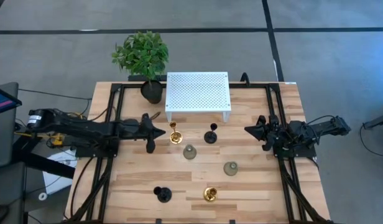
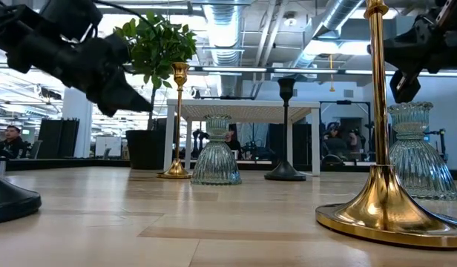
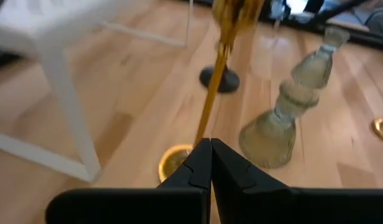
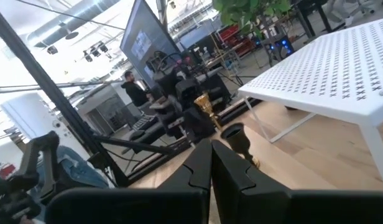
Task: Pick & Place candle stick holders
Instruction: Put the top gold candle holder on the shelf
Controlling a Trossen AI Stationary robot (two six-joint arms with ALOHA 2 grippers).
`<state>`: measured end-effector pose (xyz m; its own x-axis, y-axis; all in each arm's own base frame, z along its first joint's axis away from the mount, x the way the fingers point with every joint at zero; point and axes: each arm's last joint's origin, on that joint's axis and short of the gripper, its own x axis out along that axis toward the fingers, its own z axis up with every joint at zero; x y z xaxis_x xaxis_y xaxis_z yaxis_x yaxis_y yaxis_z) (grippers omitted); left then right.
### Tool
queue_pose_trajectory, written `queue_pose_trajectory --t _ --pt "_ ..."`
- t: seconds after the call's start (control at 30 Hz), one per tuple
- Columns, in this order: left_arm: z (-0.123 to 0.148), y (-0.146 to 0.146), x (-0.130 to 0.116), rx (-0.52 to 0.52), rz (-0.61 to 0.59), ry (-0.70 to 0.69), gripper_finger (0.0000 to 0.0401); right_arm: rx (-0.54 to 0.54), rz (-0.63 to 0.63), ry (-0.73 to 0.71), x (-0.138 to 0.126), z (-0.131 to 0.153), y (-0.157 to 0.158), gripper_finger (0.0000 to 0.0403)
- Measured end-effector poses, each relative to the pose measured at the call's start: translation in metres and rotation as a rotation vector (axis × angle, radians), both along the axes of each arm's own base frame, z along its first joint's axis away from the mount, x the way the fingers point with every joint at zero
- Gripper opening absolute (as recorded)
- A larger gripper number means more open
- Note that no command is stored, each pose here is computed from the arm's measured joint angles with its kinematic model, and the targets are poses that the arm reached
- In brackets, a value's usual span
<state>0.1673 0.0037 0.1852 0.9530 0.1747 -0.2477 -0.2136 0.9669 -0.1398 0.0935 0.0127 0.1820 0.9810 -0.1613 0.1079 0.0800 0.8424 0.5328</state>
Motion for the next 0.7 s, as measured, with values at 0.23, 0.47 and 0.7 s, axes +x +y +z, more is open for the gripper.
queue_pose_trajectory --t 0.23,0.47,0.7 --pt "-0.007 -0.009 0.014 -0.01 0.009 -0.016 0.0004 0.0 0.0 0.0 0.0 0.0 0.0 0.0" --pt "-0.016 -0.025 0.019 0.037 0.154 -0.012 0.0004 0.001 0.0 -0.002 0.0 0.0 0.0 0.0" --pt "-0.014 -0.054 0.014 -0.013 0.201 -0.073 0.0003 0.0 0.0 -0.002 0.0 0.001 0.0 0.0"
